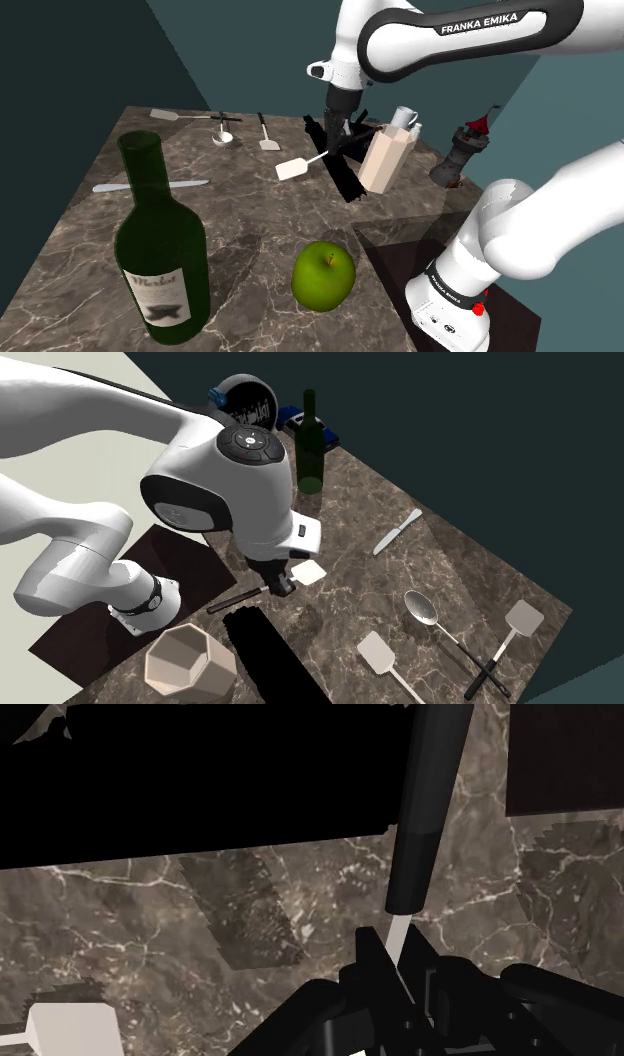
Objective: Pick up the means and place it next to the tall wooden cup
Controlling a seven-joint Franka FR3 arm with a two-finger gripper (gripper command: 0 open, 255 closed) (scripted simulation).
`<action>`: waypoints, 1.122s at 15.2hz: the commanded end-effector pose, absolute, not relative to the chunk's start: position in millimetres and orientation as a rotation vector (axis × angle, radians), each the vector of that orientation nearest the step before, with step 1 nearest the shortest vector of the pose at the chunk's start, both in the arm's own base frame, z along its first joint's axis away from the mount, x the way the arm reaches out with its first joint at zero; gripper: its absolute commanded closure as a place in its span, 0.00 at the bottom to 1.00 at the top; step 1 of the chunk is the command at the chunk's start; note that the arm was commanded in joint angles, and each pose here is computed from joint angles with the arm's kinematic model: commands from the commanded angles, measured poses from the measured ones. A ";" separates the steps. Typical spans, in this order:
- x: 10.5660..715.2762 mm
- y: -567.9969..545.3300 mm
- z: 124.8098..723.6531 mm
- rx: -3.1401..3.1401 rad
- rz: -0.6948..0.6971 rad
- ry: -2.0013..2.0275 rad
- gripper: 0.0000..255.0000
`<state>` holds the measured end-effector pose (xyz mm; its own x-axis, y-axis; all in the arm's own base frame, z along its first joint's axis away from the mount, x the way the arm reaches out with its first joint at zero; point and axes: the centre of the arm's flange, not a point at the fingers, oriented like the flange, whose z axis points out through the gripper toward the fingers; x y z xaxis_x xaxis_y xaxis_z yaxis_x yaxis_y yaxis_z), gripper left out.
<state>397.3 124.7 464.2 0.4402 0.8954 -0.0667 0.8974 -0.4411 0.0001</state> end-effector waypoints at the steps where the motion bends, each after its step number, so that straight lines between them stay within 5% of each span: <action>1: 398.0 124.5 452.0 2.635 -0.087 1.642 1.00; 17: 398.0 124.5 367.6 2.635 -0.087 1.642 1.00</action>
